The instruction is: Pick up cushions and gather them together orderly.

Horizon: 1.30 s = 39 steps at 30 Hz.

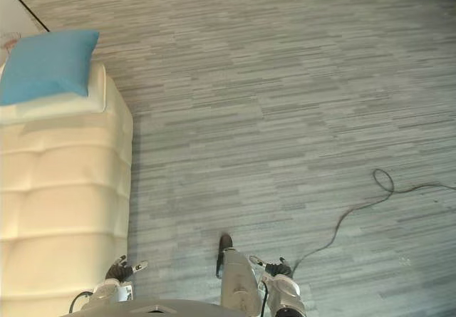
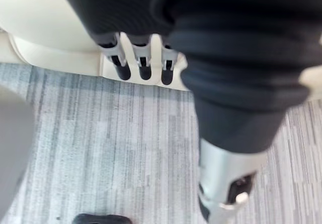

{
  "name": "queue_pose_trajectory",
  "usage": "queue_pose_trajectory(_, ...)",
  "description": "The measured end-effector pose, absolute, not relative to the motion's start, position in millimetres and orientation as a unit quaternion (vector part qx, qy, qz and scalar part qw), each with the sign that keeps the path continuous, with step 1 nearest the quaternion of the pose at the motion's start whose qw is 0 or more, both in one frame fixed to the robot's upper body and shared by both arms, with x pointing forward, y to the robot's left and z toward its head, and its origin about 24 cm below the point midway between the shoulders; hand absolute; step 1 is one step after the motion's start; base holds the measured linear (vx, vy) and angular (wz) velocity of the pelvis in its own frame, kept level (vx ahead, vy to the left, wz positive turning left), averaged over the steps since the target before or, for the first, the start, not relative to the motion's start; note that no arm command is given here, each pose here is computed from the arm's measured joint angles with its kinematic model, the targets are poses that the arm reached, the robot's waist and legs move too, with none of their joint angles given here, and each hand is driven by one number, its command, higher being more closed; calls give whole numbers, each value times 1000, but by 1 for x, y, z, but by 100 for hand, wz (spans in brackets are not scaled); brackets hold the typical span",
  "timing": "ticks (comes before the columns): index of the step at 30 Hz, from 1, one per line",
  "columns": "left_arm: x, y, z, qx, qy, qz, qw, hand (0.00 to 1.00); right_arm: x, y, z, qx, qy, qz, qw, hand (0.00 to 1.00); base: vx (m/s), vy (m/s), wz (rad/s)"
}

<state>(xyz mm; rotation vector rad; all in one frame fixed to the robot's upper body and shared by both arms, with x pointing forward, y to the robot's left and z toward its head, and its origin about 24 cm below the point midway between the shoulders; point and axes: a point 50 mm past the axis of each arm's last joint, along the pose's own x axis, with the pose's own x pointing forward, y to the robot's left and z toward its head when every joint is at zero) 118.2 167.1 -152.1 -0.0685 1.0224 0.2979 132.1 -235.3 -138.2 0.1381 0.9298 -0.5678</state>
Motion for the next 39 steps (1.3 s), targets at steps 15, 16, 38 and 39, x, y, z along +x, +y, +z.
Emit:
queue_pose_trajectory(15, 136, 184, -138, -24, 440, 162, 883, 0, 139, -193, -143, 96, 457, -229, 854, 0, 525, 96, 11)
queue_pose_trajectory(16, 136, 185, -138, -21, 439, 162, 884, 0, 137, -191, -145, 99, 462, -227, 852, 0, 568, 260, -9)
queue_pose_trajectory(38, 110, 176, -153, -51, 493, 184, 849, 0, 132, -219, -140, 82, 444, -258, 854, 0, 474, -96, 38)
queue_pose_trajectory(39, 112, 177, -152, -55, 488, 188, 851, 0, 133, -218, -140, 80, 444, -254, 855, 0, 395, -167, 21)
